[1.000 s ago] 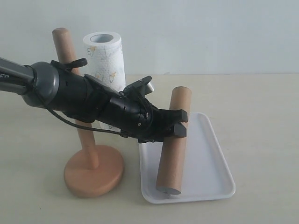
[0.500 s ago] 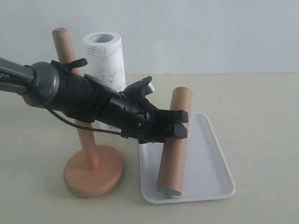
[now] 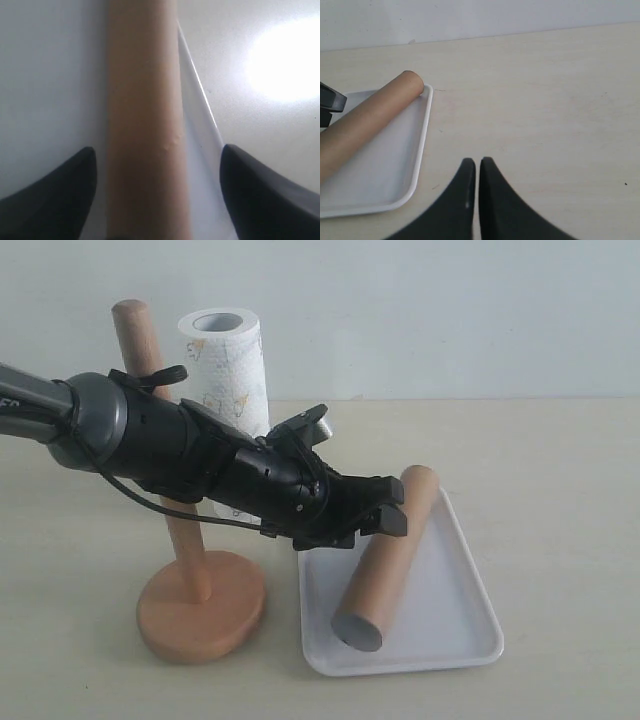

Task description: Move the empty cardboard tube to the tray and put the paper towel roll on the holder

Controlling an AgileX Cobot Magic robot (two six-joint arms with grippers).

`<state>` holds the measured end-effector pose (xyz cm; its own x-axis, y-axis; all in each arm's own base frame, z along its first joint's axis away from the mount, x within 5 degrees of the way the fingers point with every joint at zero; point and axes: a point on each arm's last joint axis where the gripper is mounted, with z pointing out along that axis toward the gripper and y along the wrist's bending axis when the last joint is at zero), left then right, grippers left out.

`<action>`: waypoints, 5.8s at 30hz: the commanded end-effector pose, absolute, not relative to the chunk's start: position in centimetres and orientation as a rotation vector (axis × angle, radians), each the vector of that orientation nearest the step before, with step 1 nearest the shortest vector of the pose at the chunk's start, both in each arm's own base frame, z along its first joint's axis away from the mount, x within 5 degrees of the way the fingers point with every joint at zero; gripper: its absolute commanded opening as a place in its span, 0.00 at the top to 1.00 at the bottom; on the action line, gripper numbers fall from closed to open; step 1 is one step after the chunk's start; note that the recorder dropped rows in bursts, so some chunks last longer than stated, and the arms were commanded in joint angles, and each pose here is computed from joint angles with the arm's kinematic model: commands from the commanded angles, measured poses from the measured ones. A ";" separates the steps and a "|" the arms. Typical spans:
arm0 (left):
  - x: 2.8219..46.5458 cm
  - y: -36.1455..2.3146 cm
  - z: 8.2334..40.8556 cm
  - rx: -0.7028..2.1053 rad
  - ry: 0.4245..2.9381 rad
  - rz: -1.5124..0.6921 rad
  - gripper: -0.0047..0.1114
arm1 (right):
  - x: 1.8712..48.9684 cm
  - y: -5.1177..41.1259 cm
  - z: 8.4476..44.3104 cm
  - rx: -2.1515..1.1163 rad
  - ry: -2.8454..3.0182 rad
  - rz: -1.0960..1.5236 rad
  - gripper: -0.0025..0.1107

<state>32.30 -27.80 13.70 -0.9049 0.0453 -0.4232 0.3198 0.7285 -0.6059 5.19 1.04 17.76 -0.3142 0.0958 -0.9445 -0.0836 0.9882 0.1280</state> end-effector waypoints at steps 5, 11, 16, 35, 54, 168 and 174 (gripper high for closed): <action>32.1 -27.7 13.6 0.293 2.568 -1.025 0.39 | 5.2 1.0 17.8 0.010 1.873 0.176 0.95; 31.7 -28.0 14.1 0.326 2.570 -1.088 0.39 | 5.2 1.0 17.8 0.010 1.873 0.176 0.95; 31.4 -28.2 15.9 0.359 2.534 -1.141 0.39 | 5.2 1.0 17.8 0.010 1.873 0.176 0.95; 27.7 -27.1 27.5 0.560 2.264 -1.384 0.40 | 5.2 1.0 17.8 0.010 1.873 0.176 0.95; 18.8 -23.4 39.0 0.961 1.909 -1.609 0.92 | 5.2 1.0 17.8 0.010 1.873 0.176 0.95; 5.4 -0.3 18.7 -0.134 1.777 -0.178 0.92 | 5.2 1.0 17.8 0.010 1.873 0.176 0.95; 5.4 -0.3 18.7 -0.115 1.777 -0.160 0.92 | 5.2 1.0 17.8 0.010 1.873 0.176 0.95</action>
